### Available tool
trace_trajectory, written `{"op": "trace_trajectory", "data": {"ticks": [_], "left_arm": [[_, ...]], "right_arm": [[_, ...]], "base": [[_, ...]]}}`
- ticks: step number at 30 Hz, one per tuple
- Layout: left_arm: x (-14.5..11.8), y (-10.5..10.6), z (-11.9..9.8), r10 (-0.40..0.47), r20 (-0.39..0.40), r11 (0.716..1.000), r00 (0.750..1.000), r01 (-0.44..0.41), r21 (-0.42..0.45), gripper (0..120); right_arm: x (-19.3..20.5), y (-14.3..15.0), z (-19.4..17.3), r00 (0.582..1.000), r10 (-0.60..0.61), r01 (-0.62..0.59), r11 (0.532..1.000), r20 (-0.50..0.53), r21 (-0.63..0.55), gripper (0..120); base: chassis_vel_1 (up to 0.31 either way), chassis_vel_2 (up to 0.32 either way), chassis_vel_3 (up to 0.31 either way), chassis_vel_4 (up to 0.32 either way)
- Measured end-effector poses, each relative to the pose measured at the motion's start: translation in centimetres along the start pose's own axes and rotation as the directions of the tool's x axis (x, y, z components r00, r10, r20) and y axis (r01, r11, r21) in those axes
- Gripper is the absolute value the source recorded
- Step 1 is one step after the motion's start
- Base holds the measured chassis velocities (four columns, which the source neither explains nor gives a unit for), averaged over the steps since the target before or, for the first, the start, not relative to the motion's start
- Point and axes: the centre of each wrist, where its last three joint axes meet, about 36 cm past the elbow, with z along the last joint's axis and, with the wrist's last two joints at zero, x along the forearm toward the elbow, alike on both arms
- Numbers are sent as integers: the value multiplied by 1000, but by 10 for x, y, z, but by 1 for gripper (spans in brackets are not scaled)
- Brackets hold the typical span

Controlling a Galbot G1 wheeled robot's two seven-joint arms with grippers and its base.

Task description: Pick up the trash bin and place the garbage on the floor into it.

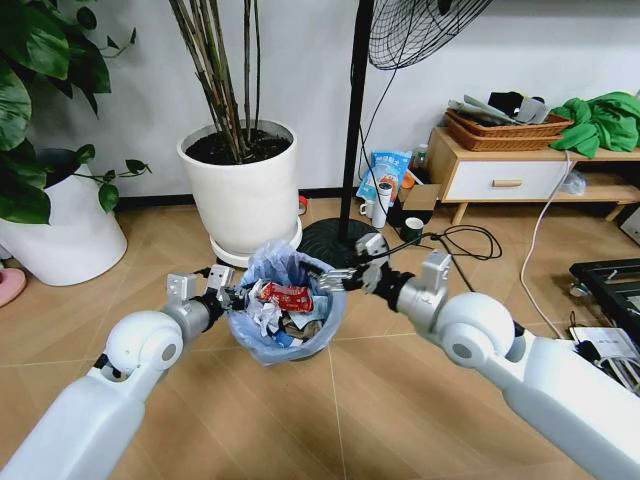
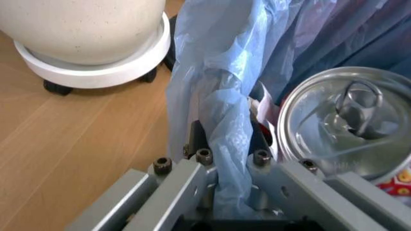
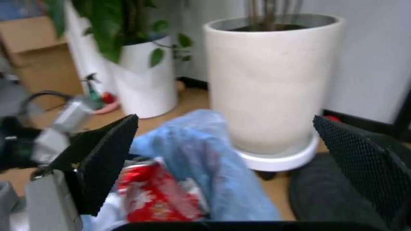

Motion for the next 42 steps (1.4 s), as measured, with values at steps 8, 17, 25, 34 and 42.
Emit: {"op": "trace_trajectory", "data": {"ticks": [8,17,25,34,42], "left_arm": [[10,2,0,-17,12,1000,1000,17,2,0],[12,1,0,-21,15,1000,1000,21,1,0],[13,-1,1,-19,14,1000,1000,19,1,0],[14,-4,3,-18,16,1000,1000,18,6,0],[15,-6,2,-17,18,1000,1000,17,1,0]], "right_arm": [[10,-10,11,980,199,-198,979,-2,40,100],[68,-27,26,890,454,-456,888,48,61,100],[113,-4,50,861,507,-508,856,34,98,100],[122,21,66,827,559,-562,825,58,66,100],[119,20,63,823,563,-567,821,76,67,100]], "base": [[0,0,0,0],[0,0,0,0],[0,0,0,0],[0,0,0,0],[0,0,0,0]]}}
